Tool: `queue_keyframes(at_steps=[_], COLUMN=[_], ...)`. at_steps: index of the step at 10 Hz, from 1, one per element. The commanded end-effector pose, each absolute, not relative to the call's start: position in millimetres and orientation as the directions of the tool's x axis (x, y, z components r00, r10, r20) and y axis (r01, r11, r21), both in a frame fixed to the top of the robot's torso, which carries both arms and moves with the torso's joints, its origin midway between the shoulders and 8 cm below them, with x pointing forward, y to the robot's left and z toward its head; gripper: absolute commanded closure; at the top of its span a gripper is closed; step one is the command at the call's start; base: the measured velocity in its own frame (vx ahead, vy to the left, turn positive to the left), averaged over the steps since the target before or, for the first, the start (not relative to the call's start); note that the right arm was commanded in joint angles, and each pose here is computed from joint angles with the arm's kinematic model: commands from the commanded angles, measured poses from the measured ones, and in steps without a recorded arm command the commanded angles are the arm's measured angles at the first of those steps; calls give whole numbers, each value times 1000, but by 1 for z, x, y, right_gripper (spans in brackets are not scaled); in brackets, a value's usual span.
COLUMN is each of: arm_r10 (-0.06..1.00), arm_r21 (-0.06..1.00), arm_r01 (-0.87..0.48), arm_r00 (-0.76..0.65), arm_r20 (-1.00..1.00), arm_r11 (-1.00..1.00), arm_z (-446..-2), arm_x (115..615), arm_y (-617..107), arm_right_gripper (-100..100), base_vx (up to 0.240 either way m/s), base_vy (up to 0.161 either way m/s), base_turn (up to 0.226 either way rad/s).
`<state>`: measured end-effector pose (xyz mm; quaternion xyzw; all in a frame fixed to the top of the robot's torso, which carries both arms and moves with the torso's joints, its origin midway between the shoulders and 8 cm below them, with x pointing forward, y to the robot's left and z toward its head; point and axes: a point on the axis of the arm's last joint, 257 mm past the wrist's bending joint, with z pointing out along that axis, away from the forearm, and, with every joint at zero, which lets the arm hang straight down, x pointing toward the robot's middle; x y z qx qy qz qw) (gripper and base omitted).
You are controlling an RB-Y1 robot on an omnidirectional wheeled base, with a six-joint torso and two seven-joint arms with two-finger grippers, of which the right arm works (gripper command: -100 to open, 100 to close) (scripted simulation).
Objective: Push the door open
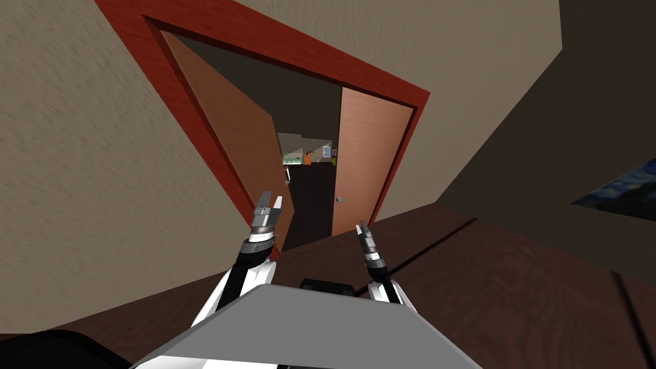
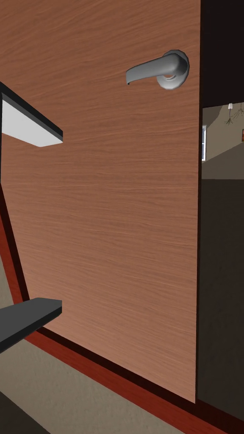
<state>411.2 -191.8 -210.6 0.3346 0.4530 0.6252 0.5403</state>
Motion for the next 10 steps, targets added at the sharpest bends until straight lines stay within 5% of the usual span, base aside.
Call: queue_keyframes(at_steps=[1,10], arm_r10=[976,959], arm_r21=[936,972], arm_r01=[-351,-234], arm_r00=[-207,-280], arm_r20=[-67,-43], arm_r11=[-11,-25], arm_z=[-221,-283], arm_x=[412,408], arm_y=[-190,-177], arm_right_gripper=[-100,-100], base_vx=[112,108], base_vy=[-8,-7], base_turn=[-1,-6])
